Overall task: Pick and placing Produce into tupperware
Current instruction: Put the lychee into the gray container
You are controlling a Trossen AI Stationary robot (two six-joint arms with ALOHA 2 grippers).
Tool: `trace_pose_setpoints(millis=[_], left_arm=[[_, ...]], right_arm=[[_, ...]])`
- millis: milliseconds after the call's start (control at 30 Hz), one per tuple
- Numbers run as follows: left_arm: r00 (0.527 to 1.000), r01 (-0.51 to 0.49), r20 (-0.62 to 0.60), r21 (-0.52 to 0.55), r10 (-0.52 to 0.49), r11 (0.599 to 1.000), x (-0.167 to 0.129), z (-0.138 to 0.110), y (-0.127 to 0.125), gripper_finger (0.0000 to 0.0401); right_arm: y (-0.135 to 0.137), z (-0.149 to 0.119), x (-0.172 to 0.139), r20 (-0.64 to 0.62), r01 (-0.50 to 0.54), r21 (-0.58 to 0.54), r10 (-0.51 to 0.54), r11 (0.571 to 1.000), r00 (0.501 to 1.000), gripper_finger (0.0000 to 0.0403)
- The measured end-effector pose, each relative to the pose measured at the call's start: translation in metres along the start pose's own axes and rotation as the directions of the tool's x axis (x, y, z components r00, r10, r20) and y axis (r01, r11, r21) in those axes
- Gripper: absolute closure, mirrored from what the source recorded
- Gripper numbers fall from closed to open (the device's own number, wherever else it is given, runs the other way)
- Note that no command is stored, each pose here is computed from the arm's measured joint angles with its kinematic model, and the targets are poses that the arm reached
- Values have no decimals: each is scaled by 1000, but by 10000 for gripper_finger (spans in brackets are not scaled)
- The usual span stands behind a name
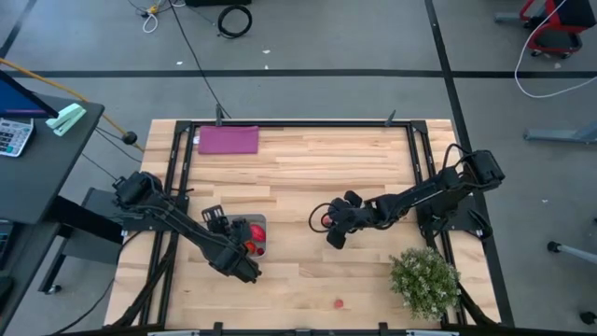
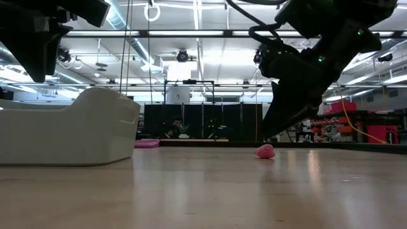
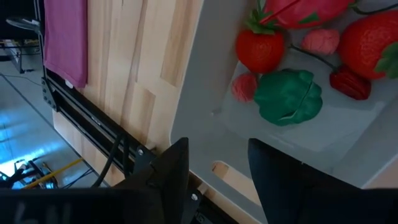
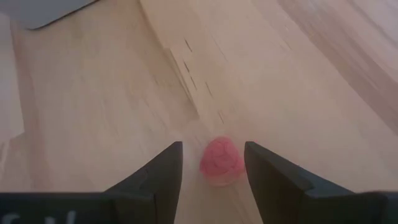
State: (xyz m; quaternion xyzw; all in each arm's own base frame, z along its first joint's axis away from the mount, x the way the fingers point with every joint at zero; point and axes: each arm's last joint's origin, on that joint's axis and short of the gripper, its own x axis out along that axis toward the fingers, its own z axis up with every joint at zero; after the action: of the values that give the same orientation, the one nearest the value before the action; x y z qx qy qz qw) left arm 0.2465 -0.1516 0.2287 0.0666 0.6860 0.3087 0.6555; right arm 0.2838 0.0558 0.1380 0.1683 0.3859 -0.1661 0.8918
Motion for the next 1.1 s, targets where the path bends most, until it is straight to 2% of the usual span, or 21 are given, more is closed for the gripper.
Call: trace_pose_setpoints(millis=[333, 633, 733, 867, 967, 1100], left_arm=[[1000, 0, 0, -18, 0, 1000, 0, 0, 0, 229], [1000, 0, 0, -17, 0, 1000, 0, 0, 0, 229], [1000, 0, 0, -20, 0, 1000, 0, 0, 0, 230], [1000, 7, 4, -26, -7, 1000, -2, 1, 0, 229], [999, 51, 20, -36, -51, 998, -13, 5, 1, 233], [986, 142, 76, 59, -146, 988, -41, 13, 5, 250]], right_arm=[[-2, -14, 21, -47, 51, -17, -51, 999, 998, 222], [-3, -18, 29, -39, 95, -10, -95, 995, 995, 230], [-3, -16, 26, -33, 93, -7, -93, 996, 995, 257], [-2, -11, 19, -15, 73, 6, -73, 997, 997, 317], [4, -2, 17, 14, 50, 14, -50, 999, 999, 359], [20, 21, 14, 104, -29, -6, 29, 1000, 994, 363]])
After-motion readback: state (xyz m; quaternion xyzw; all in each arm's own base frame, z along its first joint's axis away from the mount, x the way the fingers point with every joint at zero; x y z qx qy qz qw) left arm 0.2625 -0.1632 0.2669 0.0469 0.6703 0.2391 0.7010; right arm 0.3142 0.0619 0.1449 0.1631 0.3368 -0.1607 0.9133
